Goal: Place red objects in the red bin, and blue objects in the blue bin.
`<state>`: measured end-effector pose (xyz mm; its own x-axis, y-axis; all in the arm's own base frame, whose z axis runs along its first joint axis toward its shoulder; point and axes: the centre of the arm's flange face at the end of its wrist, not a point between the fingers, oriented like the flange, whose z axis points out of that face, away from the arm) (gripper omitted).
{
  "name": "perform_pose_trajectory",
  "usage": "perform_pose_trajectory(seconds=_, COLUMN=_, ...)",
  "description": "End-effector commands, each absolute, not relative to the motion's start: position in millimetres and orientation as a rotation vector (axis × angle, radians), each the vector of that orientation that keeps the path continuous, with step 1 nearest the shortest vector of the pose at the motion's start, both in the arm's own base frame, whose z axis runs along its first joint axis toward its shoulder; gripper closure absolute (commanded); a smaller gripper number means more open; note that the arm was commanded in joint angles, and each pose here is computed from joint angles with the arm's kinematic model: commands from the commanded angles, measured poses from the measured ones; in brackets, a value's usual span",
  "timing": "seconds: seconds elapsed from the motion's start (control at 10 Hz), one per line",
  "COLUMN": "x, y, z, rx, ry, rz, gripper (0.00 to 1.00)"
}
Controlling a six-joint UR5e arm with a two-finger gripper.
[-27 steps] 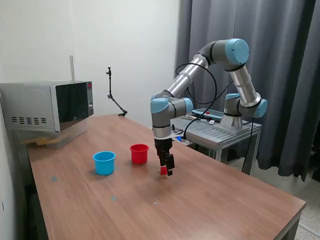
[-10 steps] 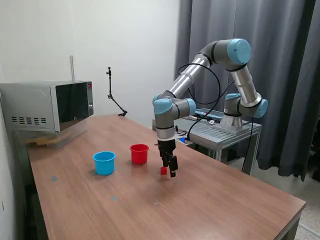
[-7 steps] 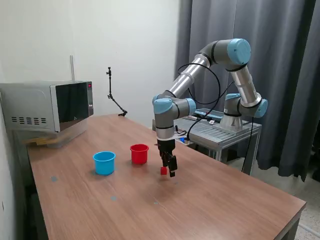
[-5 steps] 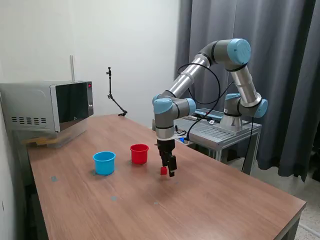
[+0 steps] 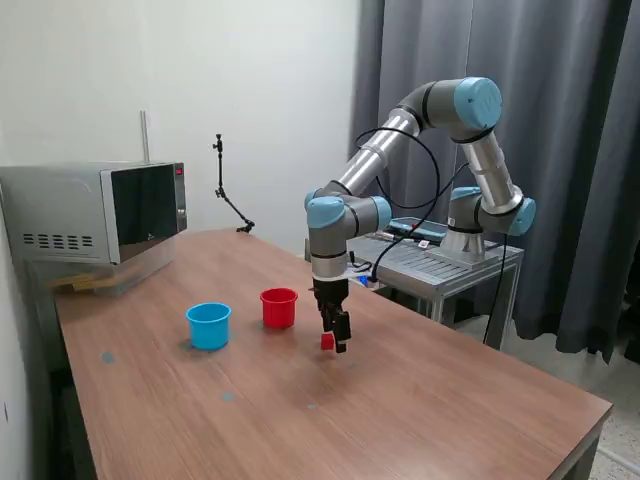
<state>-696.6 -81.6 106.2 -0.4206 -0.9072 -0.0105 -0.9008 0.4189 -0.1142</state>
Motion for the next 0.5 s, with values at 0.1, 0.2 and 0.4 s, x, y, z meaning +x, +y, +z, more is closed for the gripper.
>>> perform_pose_trajectory(seconds=0.1, x=-696.3, y=-79.8, z=105.4, rx=-1.621, ry=2.600, rz=-0.138, gripper=0.00)
perform_pose_trajectory(seconds=0.2, x=-696.4, y=-78.7, z=105.4, rx=-1.603, ry=2.610, rz=-0.137, gripper=0.00)
perform_pose_trajectory(seconds=0.4, x=-693.2, y=-79.1, z=101.8, rx=-1.589, ry=2.611, rz=-0.147, gripper=0.00)
